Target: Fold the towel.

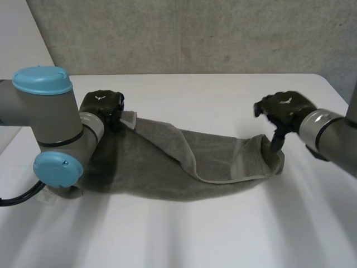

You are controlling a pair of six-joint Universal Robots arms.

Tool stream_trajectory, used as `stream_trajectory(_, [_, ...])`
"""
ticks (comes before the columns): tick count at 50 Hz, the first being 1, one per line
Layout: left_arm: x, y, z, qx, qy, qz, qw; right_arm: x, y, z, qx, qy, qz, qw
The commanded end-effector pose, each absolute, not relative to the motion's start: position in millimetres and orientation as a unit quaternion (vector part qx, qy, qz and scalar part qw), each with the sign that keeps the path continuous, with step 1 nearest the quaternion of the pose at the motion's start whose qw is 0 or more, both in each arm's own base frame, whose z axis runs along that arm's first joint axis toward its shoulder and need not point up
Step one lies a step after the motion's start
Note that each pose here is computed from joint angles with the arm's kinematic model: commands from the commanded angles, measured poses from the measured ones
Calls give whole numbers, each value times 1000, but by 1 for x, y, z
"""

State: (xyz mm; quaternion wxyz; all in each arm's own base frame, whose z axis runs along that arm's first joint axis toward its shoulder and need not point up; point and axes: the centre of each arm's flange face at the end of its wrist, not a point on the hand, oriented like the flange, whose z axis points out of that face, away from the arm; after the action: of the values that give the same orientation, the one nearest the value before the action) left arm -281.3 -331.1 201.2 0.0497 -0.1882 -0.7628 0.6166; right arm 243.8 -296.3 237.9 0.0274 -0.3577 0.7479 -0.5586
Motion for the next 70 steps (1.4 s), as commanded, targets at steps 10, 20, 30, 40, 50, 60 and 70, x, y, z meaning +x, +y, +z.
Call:
stream_trajectory(10, [-275,-337,200,-181,-765,616,45,270,-274,154,-468,750,-468,-3])
stream_trajectory(20, [-275,-335,216,-177,-754,631,48,277,-309,155,-426,710,-558,-52])
stream_trajectory(30, [-286,-359,314,-144,-637,753,83,290,-343,302,-287,503,-813,-61])
stream_trajectory(40, [-274,-372,406,-45,-481,858,175,286,-332,372,-232,407,-883,-34])
stream_trajectory(50, [-262,-349,268,-92,-659,716,210,289,-316,290,-342,537,-770,25])
stream_trajectory(60, [-236,-285,177,-116,-769,594,208,266,-285,218,-386,641,-660,55])
stream_trajectory(70, [-200,-267,177,-159,-765,611,128,237,-267,230,-367,647,-666,47])
